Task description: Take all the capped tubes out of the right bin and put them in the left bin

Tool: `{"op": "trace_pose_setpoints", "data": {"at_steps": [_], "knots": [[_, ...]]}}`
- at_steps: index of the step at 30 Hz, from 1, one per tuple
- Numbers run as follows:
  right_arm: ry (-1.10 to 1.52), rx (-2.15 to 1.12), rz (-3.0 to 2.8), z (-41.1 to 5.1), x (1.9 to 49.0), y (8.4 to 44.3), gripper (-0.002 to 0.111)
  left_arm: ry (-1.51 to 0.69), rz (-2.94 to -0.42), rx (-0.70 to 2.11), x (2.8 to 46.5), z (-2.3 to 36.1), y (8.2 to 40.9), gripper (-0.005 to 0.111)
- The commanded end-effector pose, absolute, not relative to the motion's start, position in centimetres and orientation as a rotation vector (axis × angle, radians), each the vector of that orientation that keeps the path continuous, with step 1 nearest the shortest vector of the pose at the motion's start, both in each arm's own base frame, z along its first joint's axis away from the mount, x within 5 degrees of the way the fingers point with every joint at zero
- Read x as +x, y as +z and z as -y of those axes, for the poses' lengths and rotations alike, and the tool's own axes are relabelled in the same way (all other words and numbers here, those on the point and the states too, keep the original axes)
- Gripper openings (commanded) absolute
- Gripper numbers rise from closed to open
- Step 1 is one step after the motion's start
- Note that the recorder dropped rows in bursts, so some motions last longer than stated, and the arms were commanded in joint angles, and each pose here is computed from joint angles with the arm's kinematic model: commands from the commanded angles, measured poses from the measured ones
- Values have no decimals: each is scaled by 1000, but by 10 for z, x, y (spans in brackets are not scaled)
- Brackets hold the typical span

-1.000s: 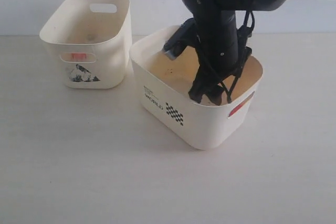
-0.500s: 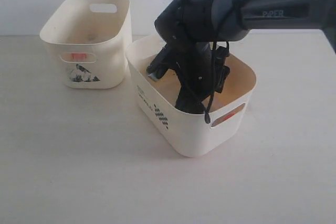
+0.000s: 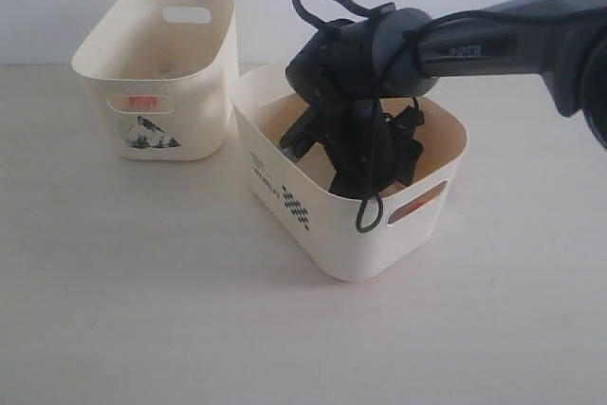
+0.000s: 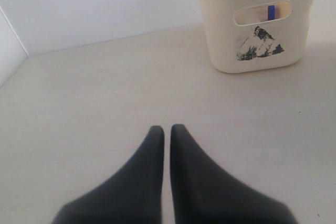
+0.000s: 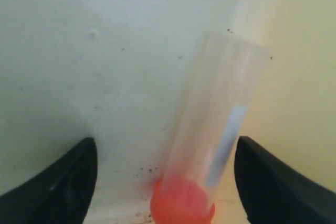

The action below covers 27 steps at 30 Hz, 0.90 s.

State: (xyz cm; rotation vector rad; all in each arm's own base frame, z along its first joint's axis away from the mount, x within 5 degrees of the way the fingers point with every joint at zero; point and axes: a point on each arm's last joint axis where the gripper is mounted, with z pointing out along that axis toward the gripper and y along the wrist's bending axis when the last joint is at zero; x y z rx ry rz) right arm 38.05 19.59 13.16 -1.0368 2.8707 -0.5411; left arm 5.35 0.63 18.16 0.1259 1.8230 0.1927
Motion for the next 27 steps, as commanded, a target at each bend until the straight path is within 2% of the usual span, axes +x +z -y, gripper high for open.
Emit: {"op": "trace_pose_setpoints", "data": {"at_steps": [1, 5, 12, 15, 16, 17, 22, 27], "knots": [[-453, -924, -2935, -182, 389, 125, 70, 188, -1816, 118, 54, -6, 183, 4], [-415, -948, -2926, -184, 389, 122, 67, 188, -1816, 118, 54, -6, 183, 4], [-311, -916, -2994, -189, 385, 109, 38, 188, -1816, 118, 54, -6, 183, 4], [-243, -918, -3033, -193, 382, 106, 18, 188, -1816, 118, 54, -6, 183, 4], [-241, -921, -3037, -193, 381, 107, 5, 188, -1816, 118, 54, -6, 183, 4], [-243, -916, -3043, -192, 381, 107, 0, 188, -1816, 118, 54, -6, 183, 4], [-268, -867, -3032, -189, 379, 129, 0, 188, -1816, 118, 54, -6, 183, 4], [-416, -810, -2858, -177, 380, 191, 0, 188, -1816, 118, 54, -6, 183, 4]]}}
